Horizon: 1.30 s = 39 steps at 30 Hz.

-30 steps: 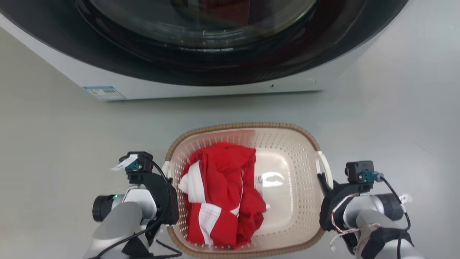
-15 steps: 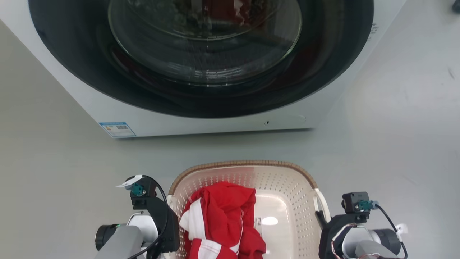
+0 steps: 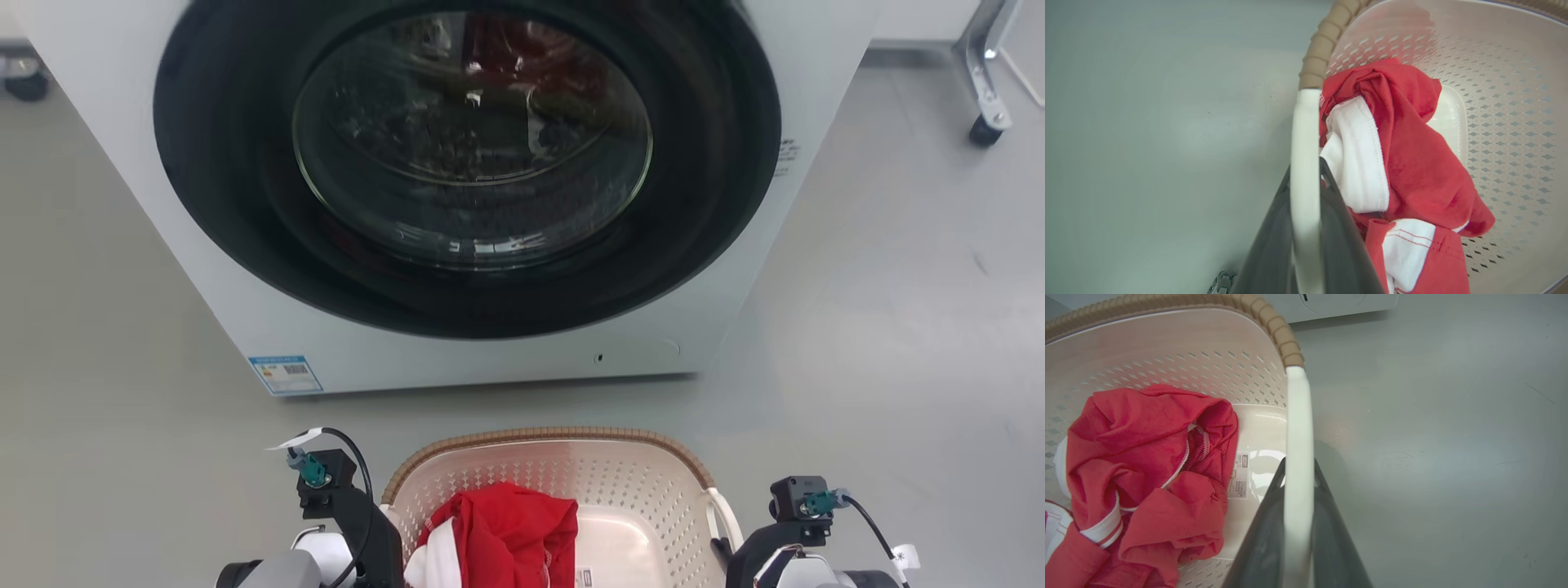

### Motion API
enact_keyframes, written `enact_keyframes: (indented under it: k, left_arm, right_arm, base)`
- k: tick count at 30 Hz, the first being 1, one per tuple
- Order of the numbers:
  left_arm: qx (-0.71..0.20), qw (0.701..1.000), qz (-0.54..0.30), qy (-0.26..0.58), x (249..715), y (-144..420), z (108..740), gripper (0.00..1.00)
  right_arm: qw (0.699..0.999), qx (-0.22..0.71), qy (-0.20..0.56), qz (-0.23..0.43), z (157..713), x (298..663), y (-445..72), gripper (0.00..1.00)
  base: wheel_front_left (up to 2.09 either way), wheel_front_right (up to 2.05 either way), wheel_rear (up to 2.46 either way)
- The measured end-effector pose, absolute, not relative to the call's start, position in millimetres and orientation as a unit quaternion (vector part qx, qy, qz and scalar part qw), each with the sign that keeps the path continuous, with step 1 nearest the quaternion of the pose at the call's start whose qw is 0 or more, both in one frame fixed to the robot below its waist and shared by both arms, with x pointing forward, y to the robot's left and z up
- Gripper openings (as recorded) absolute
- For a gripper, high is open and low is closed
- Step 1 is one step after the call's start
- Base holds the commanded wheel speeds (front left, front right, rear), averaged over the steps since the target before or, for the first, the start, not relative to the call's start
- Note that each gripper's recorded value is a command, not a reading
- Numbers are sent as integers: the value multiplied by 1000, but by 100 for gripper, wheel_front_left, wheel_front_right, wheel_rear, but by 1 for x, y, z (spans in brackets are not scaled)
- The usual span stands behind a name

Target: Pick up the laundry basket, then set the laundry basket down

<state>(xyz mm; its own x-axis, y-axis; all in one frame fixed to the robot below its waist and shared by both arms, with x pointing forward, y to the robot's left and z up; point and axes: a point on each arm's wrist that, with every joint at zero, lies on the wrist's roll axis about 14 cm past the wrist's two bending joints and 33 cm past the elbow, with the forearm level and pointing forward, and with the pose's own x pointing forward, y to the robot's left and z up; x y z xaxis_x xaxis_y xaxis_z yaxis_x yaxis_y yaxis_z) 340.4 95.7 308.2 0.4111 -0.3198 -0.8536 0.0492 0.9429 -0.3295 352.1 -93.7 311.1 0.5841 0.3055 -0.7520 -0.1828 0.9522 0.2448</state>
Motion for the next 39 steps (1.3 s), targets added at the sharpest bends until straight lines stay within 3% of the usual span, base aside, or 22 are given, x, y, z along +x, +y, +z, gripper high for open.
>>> enact_keyframes:
  k: [39]
  left_arm:
    - [-144, 816, -112, 548, 310, 95, 324, 0]
  right_arm:
    - [870, 78, 468, 137, 325, 324, -94, 0]
  base:
    - [0, 0, 0]
